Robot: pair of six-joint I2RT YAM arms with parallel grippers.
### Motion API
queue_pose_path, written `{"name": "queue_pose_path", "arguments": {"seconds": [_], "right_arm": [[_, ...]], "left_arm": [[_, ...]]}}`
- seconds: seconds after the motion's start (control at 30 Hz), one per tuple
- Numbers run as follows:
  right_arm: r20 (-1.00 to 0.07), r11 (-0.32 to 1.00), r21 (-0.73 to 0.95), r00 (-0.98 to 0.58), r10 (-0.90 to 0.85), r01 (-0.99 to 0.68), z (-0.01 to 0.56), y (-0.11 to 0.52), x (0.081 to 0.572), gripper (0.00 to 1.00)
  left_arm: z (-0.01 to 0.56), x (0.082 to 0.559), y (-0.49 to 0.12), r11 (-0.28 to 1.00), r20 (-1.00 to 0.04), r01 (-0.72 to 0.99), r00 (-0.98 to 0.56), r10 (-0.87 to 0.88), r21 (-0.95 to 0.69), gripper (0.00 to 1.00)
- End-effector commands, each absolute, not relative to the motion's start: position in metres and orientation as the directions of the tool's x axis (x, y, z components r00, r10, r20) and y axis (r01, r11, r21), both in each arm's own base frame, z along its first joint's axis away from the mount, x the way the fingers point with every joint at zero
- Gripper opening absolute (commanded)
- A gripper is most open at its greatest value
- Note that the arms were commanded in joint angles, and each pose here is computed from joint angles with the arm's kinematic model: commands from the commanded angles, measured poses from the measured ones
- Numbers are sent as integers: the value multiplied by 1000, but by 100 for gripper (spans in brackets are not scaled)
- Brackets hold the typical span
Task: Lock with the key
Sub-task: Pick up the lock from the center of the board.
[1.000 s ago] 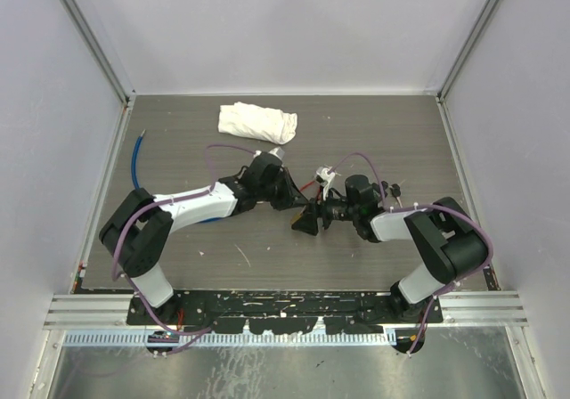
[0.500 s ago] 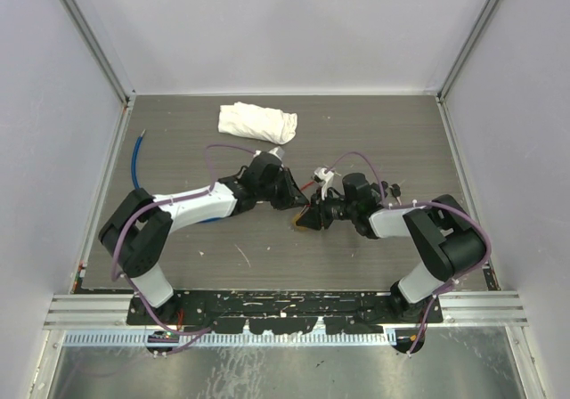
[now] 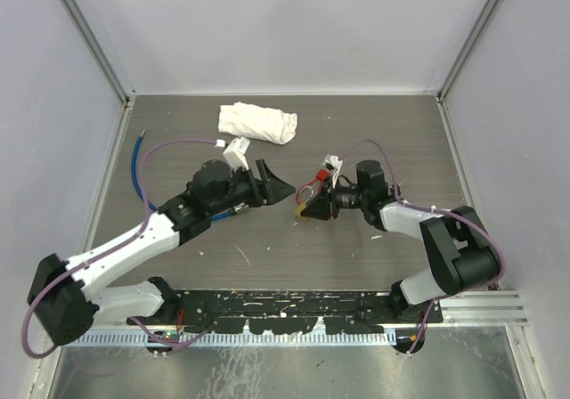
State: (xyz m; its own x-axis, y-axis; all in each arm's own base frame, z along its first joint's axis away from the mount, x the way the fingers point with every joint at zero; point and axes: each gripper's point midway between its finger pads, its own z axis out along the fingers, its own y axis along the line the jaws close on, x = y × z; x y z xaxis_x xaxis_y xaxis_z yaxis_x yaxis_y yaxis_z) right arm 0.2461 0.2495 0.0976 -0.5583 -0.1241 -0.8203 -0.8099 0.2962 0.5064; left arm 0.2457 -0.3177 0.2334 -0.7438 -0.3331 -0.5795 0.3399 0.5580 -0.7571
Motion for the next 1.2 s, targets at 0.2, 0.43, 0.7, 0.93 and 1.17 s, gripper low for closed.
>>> {"name": "queue_pose_path", "arguments": {"seconds": [0.2, 0.43, 0.7, 0.93, 1.17], "right_arm": [[-897, 78, 431, -436, -78, -899, 173, 247, 233, 1], [-907, 40, 413, -415, -72, -910, 185, 244, 225, 1], [-904, -1, 422, -421, -68, -907, 192, 244, 218, 1], [-861, 30, 507, -508, -38, -862, 197, 246, 222, 1], [-832, 56, 553, -554, -23, -832, 197, 247, 226, 1]], "left_arm": [[246, 211, -258, 510, -740, 536, -511, -438, -672, 87], [238, 191, -261, 516, -851, 677, -432, -300, -525, 87], [228, 176, -290, 535, -995, 839, -89, -45, -99, 86], [227, 194, -324, 636, -986, 755, 149, 70, 159, 87], [212, 232, -346, 738, -974, 636, 156, 163, 225, 86]]}}
